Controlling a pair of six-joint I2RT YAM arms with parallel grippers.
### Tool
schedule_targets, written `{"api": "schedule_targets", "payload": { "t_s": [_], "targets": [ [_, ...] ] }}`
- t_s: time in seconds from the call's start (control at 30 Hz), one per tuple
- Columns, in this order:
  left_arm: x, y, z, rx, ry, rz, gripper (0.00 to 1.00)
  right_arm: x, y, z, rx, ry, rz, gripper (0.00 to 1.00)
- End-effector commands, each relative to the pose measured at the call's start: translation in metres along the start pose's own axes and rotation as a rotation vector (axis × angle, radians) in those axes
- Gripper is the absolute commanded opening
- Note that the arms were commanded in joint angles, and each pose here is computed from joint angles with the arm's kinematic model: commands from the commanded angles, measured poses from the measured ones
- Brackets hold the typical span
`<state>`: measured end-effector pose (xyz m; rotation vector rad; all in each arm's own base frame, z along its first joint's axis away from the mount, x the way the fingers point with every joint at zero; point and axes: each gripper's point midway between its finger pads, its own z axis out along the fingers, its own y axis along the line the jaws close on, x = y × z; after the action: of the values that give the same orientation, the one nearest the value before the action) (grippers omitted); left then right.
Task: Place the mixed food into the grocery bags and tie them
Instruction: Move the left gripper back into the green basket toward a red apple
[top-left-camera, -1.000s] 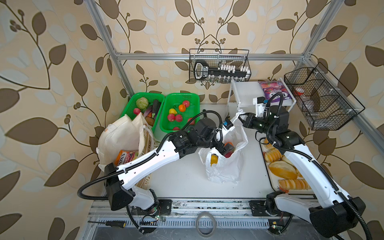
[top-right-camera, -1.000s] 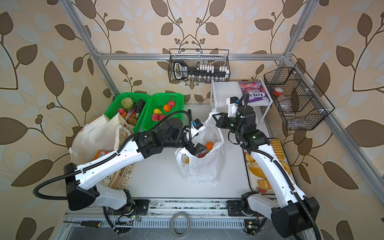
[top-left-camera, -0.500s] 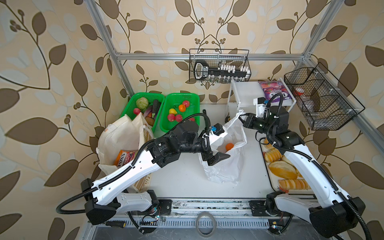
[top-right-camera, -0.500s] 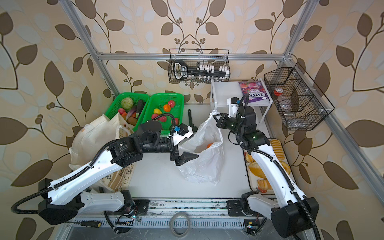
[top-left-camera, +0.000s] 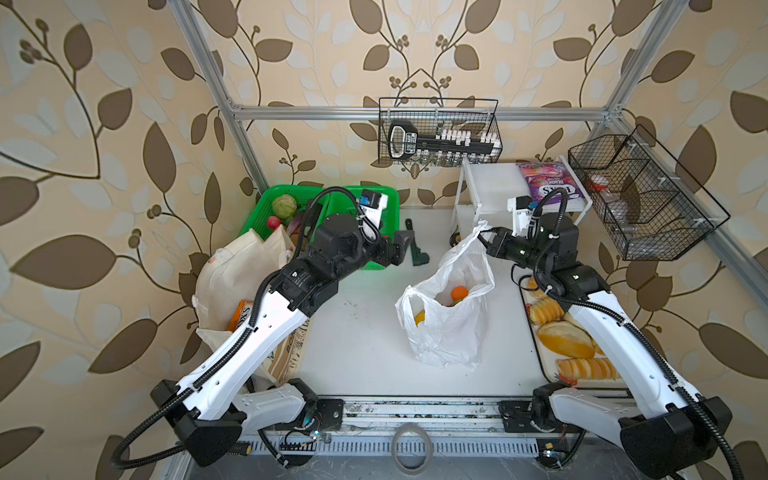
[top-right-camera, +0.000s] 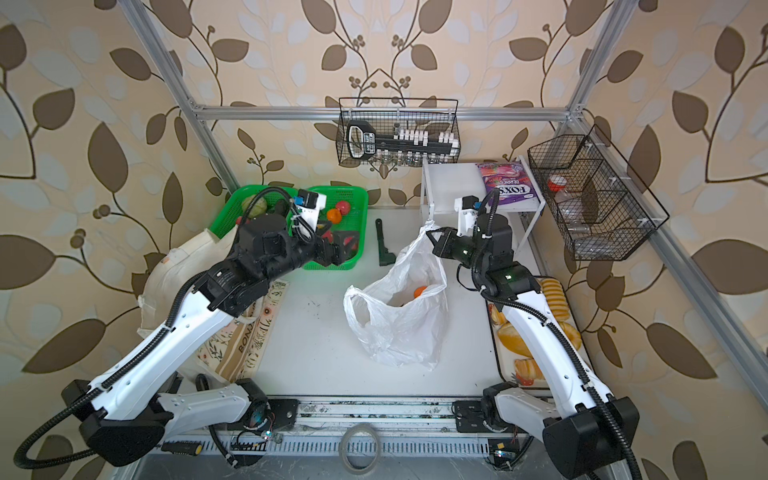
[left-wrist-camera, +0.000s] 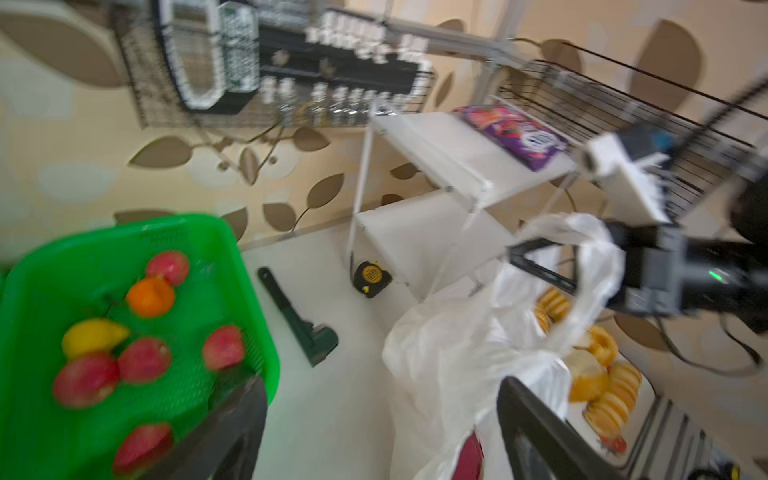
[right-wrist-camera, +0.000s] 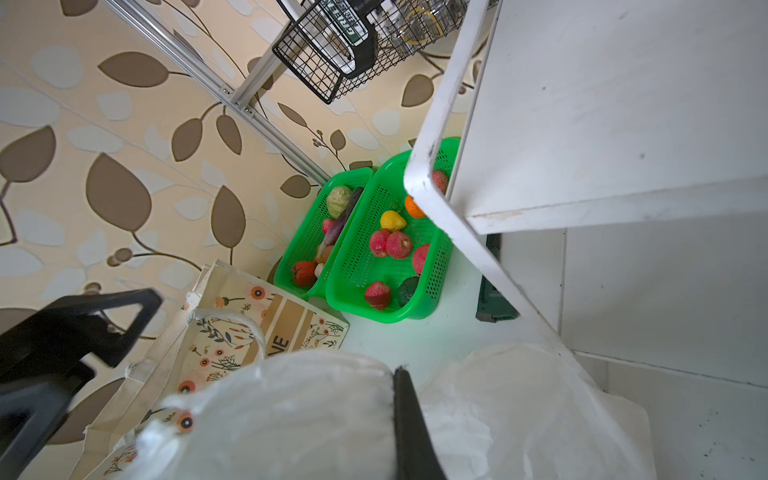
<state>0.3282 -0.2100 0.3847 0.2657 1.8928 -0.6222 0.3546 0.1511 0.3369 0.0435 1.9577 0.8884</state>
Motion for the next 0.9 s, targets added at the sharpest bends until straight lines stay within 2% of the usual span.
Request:
{"api": "schedule_targets", "payload": {
  "t_s": [0.0, 0.3, 0.53, 0.67, 0.87],
  "targets": [
    [0.003, 0.036, 0.02, -0.097, 0.043, -0.223, 0.86, -0.003, 0.002, -0.004, -0.009, -0.017, -0.002, 0.0],
    [0.061, 0.149, 0.116, -0.379, 0.302, -0.333, 0.85, -0.004, 0.004, -0.007, -0.015, -0.02, -0.003, 0.0],
    [0.118, 0.184, 0.189, -0.412, 0.567, -0.333, 0.86, -0.001, 0.004, -0.005, -0.016, -0.009, -0.002, 0.0],
    [0.129, 0.198, 0.214, -0.428, 0.589, -0.341, 0.86, -0.002, 0.005, -0.004, -0.021, -0.008, -0.004, 0.0],
    [0.142, 0.211, 0.233, -0.425, 0.591, -0.346, 0.85, -0.001, 0.003, -0.002, -0.019, 0.002, -0.007, 0.0]
  ]
}}
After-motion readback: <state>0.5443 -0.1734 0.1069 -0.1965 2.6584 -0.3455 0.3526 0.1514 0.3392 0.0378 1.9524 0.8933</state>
